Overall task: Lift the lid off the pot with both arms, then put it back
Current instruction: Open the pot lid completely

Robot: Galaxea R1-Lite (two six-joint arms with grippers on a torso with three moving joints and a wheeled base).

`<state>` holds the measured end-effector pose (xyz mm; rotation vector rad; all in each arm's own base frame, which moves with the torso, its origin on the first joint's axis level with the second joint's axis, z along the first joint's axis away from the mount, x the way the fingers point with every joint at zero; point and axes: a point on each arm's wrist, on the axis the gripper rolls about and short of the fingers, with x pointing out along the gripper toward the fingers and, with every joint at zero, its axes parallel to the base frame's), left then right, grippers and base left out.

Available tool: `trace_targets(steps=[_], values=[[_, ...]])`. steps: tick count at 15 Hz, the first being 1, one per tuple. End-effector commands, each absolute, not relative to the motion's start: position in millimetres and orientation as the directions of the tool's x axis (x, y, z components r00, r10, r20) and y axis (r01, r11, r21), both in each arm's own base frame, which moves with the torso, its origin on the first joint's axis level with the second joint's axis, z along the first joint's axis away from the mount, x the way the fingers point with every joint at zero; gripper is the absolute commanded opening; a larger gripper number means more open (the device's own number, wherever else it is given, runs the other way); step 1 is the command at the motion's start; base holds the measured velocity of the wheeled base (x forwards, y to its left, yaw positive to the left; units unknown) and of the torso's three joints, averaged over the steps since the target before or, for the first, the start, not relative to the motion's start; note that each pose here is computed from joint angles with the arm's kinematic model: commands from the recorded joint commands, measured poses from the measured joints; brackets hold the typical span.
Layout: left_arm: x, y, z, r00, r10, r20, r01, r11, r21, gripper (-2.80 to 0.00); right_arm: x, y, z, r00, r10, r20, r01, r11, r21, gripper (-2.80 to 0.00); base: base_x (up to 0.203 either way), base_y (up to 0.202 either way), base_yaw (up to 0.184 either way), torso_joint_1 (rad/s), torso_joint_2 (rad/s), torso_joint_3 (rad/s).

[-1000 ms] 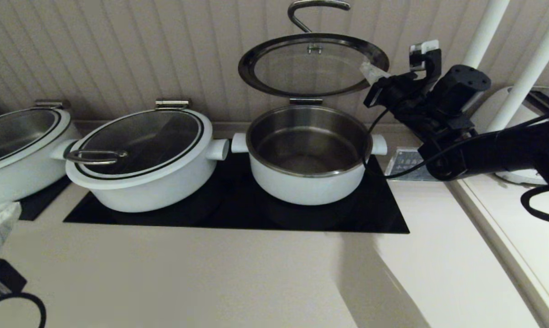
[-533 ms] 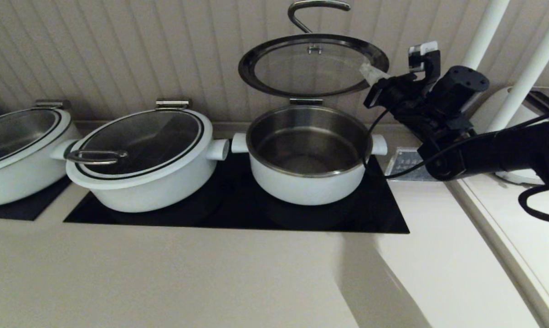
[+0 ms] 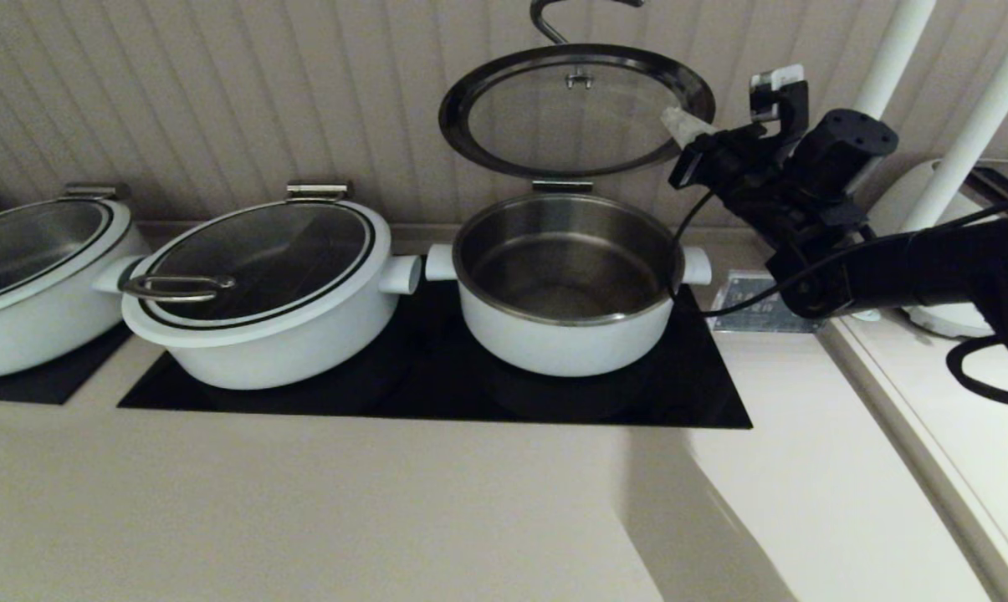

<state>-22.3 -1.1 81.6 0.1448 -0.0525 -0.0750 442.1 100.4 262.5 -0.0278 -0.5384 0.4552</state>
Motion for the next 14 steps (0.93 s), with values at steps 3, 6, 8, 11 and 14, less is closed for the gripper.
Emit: trace_targets(steps=[3, 6, 8, 11, 14], values=[[-23, -1, 78, 0.997, -0.075, 0.018, 0.072, 0.990, 0.122, -2.80, 449, 99, 260, 0.759, 0.420, 0.498, -0.401, 0.903, -0.153, -2.80, 0.000, 0.000, 0.000, 0.000, 0.00, 0.000], [-23, -1, 78, 0.998, -0.061, 0.018, 0.060, 0.995, 0.084, -2.80, 452, 96, 259, 0.763, 0.415, 0.495, -0.395, 0.906, -0.152, -2.80, 0.000, 0.000, 0.000, 0.000, 0.00, 0.000], [-23, -1, 78, 0.998, -0.061, 0.018, 0.060, 0.995, 0.079, -2.80, 455, 94, 262, 0.759, 0.410, 0.507, -0.387, 0.909, -0.155, -2.80, 0.000, 0.000, 0.000, 0.000, 0.00, 0.000], [-23, -1, 78, 0.998, -0.062, 0.018, 0.060, 0.995, 0.079, -2.80, 459, 91, 268, 0.756, 0.403, 0.516, -0.375, 0.913, -0.163, -2.80, 0.000, 0.000, 0.000, 0.000, 0.00, 0.000], [-23, -1, 78, 0.998, -0.061, 0.018, 0.060, 0.995, 0.079, -2.80, 461, 87, 271, 0.754, 0.395, 0.525, -0.365, 0.916, -0.166, -2.80, 0.000, 0.000, 0.000, 0.000, 0.00, 0.000]])
